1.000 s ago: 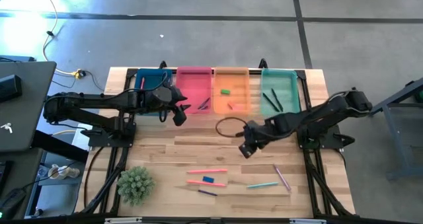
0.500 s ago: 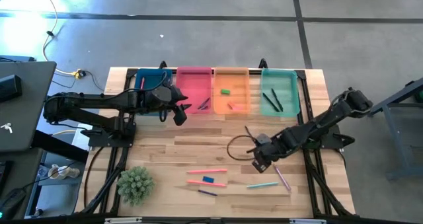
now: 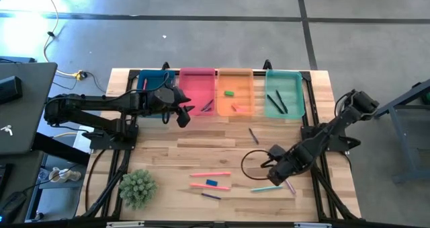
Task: Sort crayons/erasers/pens/pencils in bins
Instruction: Put the purple pen into the green bin
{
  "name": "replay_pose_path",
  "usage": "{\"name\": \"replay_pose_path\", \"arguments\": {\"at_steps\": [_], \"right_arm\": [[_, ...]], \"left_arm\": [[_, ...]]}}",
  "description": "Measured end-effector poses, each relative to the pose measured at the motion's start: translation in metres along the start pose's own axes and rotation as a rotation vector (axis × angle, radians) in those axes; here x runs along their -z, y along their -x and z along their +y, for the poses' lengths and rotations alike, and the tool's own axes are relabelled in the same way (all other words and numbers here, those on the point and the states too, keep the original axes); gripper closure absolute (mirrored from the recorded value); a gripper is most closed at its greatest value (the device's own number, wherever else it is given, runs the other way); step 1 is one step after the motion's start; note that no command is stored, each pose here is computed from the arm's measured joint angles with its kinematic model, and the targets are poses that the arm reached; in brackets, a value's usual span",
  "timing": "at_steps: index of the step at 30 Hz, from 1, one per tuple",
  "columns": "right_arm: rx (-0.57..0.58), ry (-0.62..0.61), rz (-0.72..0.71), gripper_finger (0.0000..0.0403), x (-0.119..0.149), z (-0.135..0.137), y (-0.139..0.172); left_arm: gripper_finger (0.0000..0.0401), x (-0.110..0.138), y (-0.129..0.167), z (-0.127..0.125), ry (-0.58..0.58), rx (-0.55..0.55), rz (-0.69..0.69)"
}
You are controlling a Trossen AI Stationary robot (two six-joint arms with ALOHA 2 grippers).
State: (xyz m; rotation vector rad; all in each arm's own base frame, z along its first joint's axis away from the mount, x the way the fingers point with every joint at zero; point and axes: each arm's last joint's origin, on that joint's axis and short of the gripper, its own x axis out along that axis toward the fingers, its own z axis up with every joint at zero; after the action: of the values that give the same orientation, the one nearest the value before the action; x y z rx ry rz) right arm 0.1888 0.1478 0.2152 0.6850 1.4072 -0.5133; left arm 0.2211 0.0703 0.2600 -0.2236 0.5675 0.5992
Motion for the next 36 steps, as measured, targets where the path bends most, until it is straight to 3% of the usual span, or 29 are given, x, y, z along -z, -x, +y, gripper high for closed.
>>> {"name": "replay_pose_path", "arguments": {"at_steps": [18, 36], "right_arm": [[0.059, -0.112, -0.081, 0.0217, 0.027, -0.003, -0.001], [0.155, -0.150, -0.021, 0.0217, 0.040, 0.012, -0.038]], "left_arm": [[0.0239, 0.000, 0.000, 0.000, 0.050, 0.000, 0.000], [0.0239, 0.000, 0.000, 0.000, 0.050, 0.000, 0.000]]}}
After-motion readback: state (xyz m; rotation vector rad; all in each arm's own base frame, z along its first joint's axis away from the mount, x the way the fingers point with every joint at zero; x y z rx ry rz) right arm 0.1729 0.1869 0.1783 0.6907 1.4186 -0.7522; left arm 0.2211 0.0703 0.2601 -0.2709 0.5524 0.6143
